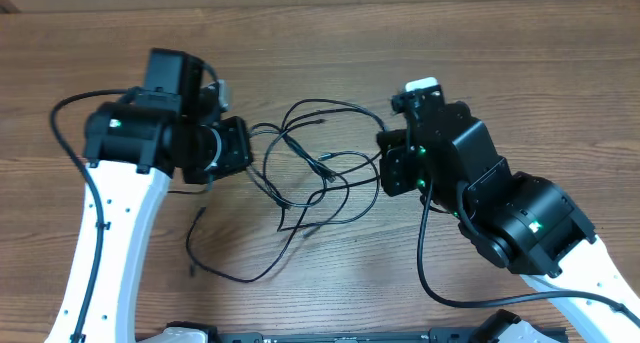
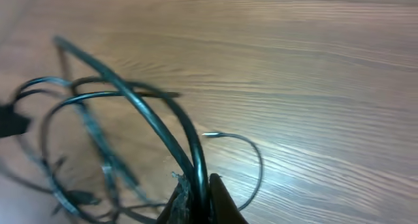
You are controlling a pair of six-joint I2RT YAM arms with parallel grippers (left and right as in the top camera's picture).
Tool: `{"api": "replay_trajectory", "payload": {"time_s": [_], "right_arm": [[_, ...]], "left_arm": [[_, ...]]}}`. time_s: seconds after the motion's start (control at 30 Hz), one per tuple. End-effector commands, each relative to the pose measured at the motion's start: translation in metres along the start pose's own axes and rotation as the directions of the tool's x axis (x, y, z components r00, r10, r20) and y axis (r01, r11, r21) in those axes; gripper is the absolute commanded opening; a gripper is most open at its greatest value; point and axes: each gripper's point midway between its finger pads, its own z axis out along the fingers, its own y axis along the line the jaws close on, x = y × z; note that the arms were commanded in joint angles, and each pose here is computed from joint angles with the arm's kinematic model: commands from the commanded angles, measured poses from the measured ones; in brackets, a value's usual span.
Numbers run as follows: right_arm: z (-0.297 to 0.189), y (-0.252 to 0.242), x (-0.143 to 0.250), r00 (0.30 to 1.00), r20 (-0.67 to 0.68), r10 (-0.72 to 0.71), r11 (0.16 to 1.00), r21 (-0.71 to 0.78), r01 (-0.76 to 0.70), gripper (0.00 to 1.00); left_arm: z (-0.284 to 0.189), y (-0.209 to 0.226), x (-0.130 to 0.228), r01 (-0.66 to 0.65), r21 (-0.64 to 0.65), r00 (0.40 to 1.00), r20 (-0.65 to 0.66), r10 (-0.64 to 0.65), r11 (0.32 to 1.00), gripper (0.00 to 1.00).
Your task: Untangle cables
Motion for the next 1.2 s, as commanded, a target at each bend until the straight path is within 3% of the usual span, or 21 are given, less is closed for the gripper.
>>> {"api": "replay_trajectory", "payload": {"time_s": [0.0, 0.13, 0.17, 0.23, 0.3, 0.47, 0.63, 0.73, 0.87, 0.97, 1.17], "right_arm": [[-0.029, -0.038, -0.024, 0.986, 0.154, 0.066, 0.979, 0.182, -0.094, 0.04], [-0.040, -0.046, -0.026, 0.981, 0.185, 0.066, 0.972, 0.210, -0.105, 0.11], [-0.044, -0.048, -0.027, 0.979, 0.191, 0.066, 0.971, 0.214, -0.108, 0.23], [-0.044, -0.048, -0.026, 0.979, 0.191, 0.066, 0.971, 0.214, -0.107, 0.32], [-0.044, -0.049, -0.025, 0.980, 0.188, 0.066, 0.971, 0.215, -0.106, 0.50], [-0.044, -0.048, -0.023, 0.980, 0.182, 0.084, 0.970, 0.209, -0.122, 0.71], [-0.042, -0.042, -0.018, 0.984, 0.154, 0.088, 0.978, 0.175, -0.114, 0.79], [-0.040, -0.035, -0.015, 0.987, 0.131, 0.090, 0.985, 0.135, -0.108, 0.86], [-0.036, -0.024, -0.010, 0.992, 0.093, 0.085, 0.993, 0.079, -0.092, 0.98], [-0.032, -0.012, -0.005, 0.998, 0.054, 0.032, 0.999, 0.021, -0.033, 1.00], [-0.022, 0.013, 0.008, 0.995, -0.021, -0.099, 0.989, -0.110, 0.096, 1.00]], "left_arm": [[-0.008, 0.038, -0.018, 0.106, -0.126, 0.992, 0.074, -0.097, 0.986, 0.04], [-0.011, 0.046, -0.022, 0.138, -0.129, 0.988, 0.085, -0.128, 0.982, 0.04], [-0.011, 0.046, -0.022, 0.140, -0.125, 0.988, 0.085, -0.130, 0.982, 0.04], [-0.011, 0.045, -0.021, 0.141, -0.121, 0.988, 0.082, -0.131, 0.983, 0.04], [-0.011, 0.044, -0.021, 0.148, -0.109, 0.987, 0.078, -0.140, 0.983, 0.04], [-0.010, 0.030, -0.017, 0.094, -0.034, 0.995, 0.038, -0.092, 0.995, 0.04], [-0.011, 0.000, -0.012, -0.072, 0.130, 0.997, 0.008, 0.071, 0.989, 0.04], [-0.018, -0.031, -0.003, -0.224, 0.309, 0.973, 0.015, 0.231, 0.924, 0.04], [-0.038, -0.069, 0.015, -0.423, 0.541, 0.892, 0.110, 0.438, 0.727, 0.04], [-0.050, -0.083, 0.024, -0.510, 0.618, 0.836, 0.193, 0.513, 0.599, 0.04], [-0.060, -0.094, 0.027, -0.528, 0.667, 0.820, 0.240, 0.521, 0.525, 0.04]]}}
